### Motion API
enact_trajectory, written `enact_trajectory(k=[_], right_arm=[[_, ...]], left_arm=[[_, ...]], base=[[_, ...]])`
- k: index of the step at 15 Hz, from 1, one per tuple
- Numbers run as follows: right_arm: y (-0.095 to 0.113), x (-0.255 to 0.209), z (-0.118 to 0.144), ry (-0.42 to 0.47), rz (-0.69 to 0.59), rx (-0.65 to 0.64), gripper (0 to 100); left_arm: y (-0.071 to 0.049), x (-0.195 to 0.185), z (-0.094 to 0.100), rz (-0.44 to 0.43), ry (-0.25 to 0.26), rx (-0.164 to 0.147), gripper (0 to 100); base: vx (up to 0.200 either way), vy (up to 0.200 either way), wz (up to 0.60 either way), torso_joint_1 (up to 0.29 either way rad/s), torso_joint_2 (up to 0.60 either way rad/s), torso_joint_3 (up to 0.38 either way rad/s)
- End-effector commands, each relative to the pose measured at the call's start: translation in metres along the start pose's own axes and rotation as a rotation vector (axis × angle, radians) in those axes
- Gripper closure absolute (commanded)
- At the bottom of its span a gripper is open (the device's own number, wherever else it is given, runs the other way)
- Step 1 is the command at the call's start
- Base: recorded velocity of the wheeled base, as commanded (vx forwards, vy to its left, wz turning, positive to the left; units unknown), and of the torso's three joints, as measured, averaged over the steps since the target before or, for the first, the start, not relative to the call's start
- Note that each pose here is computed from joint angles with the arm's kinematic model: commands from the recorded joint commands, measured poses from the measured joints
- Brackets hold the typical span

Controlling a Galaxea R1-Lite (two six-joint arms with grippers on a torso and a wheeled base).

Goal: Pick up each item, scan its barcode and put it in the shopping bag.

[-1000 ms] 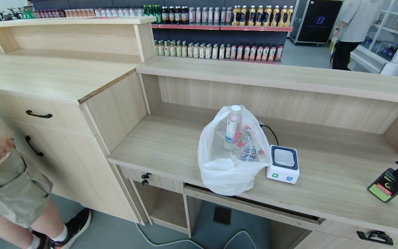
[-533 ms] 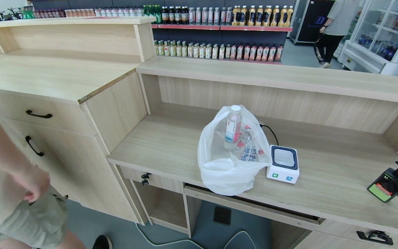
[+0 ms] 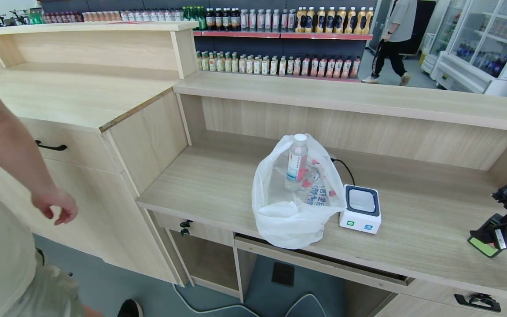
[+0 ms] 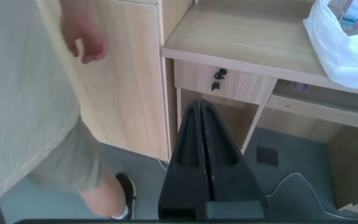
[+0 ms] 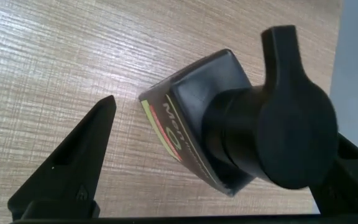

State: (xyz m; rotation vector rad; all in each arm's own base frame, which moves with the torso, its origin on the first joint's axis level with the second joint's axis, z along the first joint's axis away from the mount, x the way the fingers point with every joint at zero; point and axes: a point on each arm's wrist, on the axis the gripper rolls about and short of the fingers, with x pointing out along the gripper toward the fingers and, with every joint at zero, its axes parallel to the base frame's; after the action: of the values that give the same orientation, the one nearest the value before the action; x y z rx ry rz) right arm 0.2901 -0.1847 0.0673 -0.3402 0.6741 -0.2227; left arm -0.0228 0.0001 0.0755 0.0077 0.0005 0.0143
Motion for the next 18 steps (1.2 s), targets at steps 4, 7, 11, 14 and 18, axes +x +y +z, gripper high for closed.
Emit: enact_trajectory(k=[4, 7, 11, 14, 18], right_arm=[[0.006, 0.011, -0.003, 0.000, 0.046, -0.026, 0], [0.012, 0.016, 0.000, -0.011, 0.069, -0.040, 0], [0.014, 0.020, 0.004, -0.056, 0.082, -0.074, 100], [0.014, 0.022, 0.005, -0.082, 0.064, -0.100, 100], [0.009, 0.016, 0.013, -0.135, 0.019, -0.221, 100]], left_arm=[[0.000, 0.000, 0.000, 0.001, 0.000, 0.000, 100], [0.000, 0.000, 0.000, 0.000, 0.000, 0.000, 100], [0.000, 0.000, 0.000, 0.001, 0.000, 0.000, 100], [0.000, 0.000, 0.000, 0.001, 0.000, 0.000, 100], [0.000, 0.000, 0.000, 0.001, 0.000, 0.000, 100]], base=[[0.000, 0.000, 0.00, 0.000, 0.00, 0.000], [0.000, 0.000, 0.00, 0.000, 0.00, 0.000], [0.000, 0.000, 0.00, 0.000, 0.00, 0.000], [0.000, 0.000, 0.00, 0.000, 0.00, 0.000], [0.000, 0.000, 0.00, 0.000, 0.00, 0.000]])
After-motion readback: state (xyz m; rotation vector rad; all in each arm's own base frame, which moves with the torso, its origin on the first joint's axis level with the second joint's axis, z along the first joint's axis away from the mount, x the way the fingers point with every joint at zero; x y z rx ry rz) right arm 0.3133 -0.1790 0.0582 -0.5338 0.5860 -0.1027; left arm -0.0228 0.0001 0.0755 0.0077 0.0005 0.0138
